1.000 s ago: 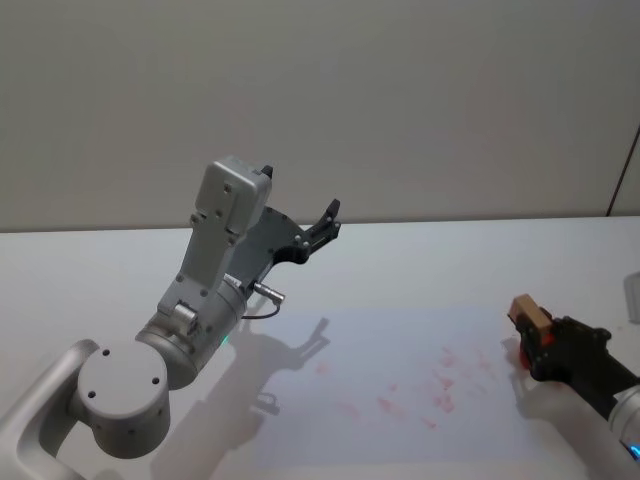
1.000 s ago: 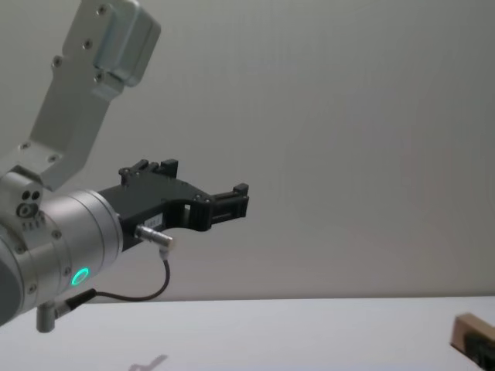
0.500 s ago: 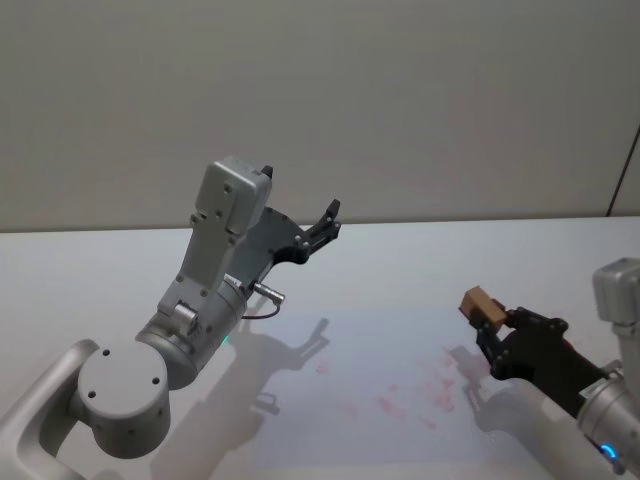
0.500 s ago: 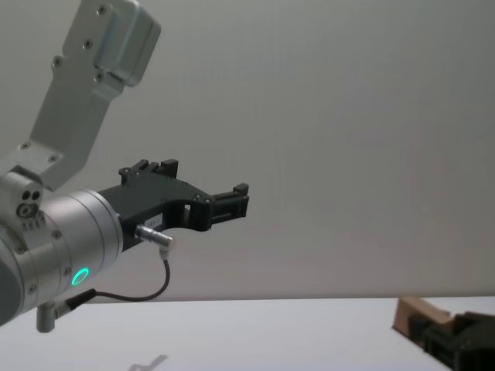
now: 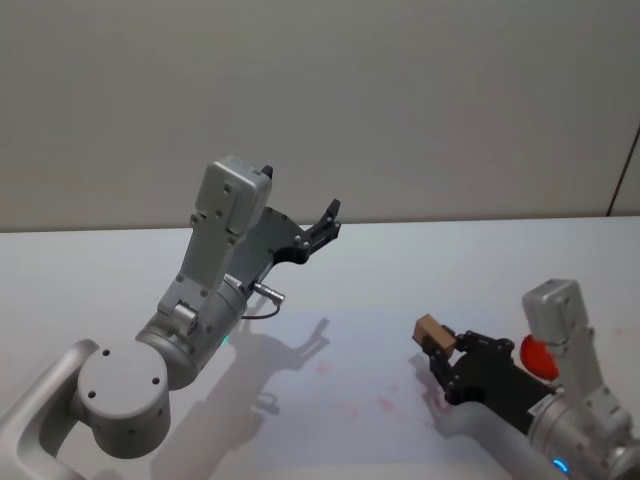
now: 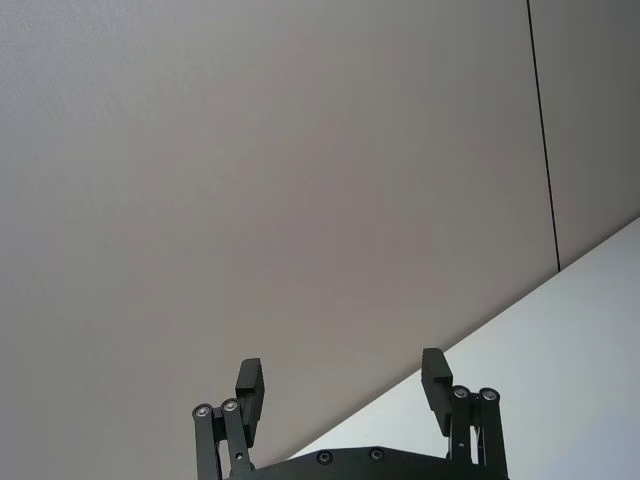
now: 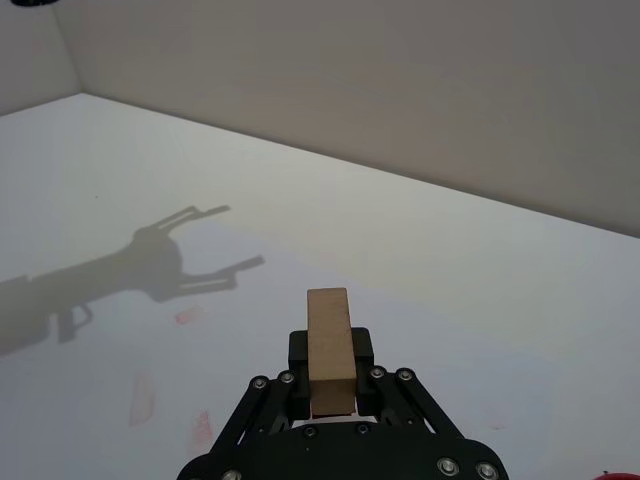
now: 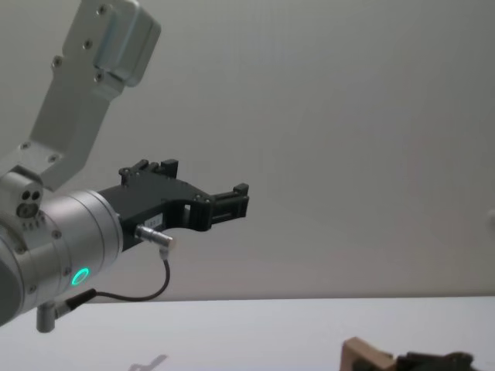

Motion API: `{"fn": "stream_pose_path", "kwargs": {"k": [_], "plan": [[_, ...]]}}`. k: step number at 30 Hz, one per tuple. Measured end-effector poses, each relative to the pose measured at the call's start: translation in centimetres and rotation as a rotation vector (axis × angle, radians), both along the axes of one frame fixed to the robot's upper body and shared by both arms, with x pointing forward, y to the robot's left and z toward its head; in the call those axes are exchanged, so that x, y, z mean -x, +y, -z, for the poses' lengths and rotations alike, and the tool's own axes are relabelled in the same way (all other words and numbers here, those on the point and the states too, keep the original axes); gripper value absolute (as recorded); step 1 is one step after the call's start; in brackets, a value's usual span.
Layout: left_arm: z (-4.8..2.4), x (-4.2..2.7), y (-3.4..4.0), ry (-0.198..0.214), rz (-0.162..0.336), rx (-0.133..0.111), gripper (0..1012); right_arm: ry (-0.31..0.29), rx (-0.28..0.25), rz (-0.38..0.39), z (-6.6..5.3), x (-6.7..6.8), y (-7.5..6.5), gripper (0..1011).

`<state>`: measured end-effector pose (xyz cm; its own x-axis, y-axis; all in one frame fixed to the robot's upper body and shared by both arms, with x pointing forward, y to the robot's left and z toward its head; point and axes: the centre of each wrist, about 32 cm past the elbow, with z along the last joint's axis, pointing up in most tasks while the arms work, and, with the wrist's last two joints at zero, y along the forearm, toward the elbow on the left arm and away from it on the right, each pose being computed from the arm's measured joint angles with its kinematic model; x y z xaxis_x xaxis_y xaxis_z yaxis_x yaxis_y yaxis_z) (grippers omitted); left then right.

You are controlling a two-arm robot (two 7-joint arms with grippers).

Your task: Use the one hand to pick up the stamp and affix it onto the A4 paper.

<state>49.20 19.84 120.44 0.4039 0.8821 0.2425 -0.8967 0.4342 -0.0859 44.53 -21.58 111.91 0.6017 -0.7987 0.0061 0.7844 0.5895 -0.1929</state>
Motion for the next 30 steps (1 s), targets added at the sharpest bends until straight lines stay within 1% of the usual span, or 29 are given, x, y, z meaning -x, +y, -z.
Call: {"fn": "stream_pose_path", "kwargs": {"k": [4, 12, 23, 30], "plan": [[0.00, 0.00, 0.00, 0.000, 0.000, 0.000, 1001, 0.013, 0.016, -0.017, 0.7, -0.3, 0.7, 220], [0.00, 0.00, -0.01, 0.000, 0.000, 0.000, 1001, 0.032, 0.036, -0.033, 1.7, -0.8, 1.5, 220], [0.00, 0.00, 0.00, 0.000, 0.000, 0.000, 1001, 0.049, 0.054, -0.037, 2.7, -1.0, 1.7, 220], [0.00, 0.00, 0.00, 0.000, 0.000, 0.000, 1001, 0.051, 0.059, -0.039, 3.0, -1.1, 1.7, 220]]}}
